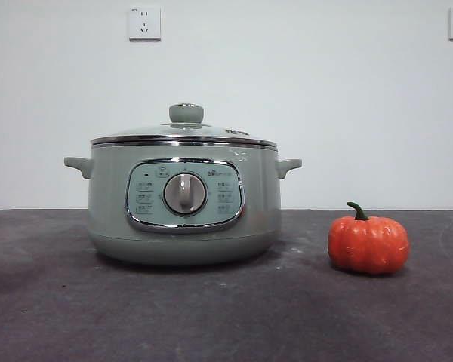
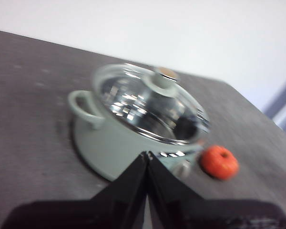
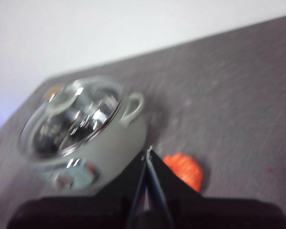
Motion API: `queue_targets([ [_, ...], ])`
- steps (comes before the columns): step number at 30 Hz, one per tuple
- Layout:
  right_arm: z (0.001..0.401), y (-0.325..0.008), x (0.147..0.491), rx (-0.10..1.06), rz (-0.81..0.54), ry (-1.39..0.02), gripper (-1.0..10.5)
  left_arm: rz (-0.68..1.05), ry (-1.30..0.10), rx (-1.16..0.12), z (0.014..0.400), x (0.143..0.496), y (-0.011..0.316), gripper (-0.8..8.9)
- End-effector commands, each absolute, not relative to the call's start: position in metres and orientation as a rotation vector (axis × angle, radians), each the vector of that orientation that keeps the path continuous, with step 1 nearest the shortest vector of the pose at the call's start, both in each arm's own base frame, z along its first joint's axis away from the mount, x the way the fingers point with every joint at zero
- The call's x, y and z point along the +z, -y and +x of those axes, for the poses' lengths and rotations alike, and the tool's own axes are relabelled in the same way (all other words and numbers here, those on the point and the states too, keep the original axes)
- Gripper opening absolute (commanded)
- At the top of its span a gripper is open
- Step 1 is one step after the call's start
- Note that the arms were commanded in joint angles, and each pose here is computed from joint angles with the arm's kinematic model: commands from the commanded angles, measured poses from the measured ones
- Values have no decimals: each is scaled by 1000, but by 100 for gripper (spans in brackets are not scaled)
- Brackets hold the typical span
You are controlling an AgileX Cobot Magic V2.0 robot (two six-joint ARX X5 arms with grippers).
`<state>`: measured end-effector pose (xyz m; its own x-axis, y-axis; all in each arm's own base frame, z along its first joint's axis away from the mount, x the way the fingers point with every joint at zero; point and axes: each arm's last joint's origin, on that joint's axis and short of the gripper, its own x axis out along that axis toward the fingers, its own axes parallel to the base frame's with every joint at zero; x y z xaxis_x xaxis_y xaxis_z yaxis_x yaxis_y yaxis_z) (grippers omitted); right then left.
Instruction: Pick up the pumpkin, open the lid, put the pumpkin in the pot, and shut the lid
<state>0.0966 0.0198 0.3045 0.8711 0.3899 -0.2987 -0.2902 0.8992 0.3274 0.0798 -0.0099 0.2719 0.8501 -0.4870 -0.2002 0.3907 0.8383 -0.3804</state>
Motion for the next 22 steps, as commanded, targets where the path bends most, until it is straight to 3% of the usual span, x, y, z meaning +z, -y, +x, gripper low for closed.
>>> queue_targets([
  [1, 101, -23, 323, 470, 168, -431, -12, -234, -312, -555, 82, 288, 12, -8],
  [9, 110, -29, 355, 678, 101, -608, -12, -157, -421, -699, 84, 324, 15, -8],
  [20, 110, -31, 359, 715, 71, -670, 6, -119, -463, -726, 80, 338, 16, 5],
  [22, 110, -31, 359, 715, 71, -670, 42, -119, -464, -721, 80, 338, 16, 144],
])
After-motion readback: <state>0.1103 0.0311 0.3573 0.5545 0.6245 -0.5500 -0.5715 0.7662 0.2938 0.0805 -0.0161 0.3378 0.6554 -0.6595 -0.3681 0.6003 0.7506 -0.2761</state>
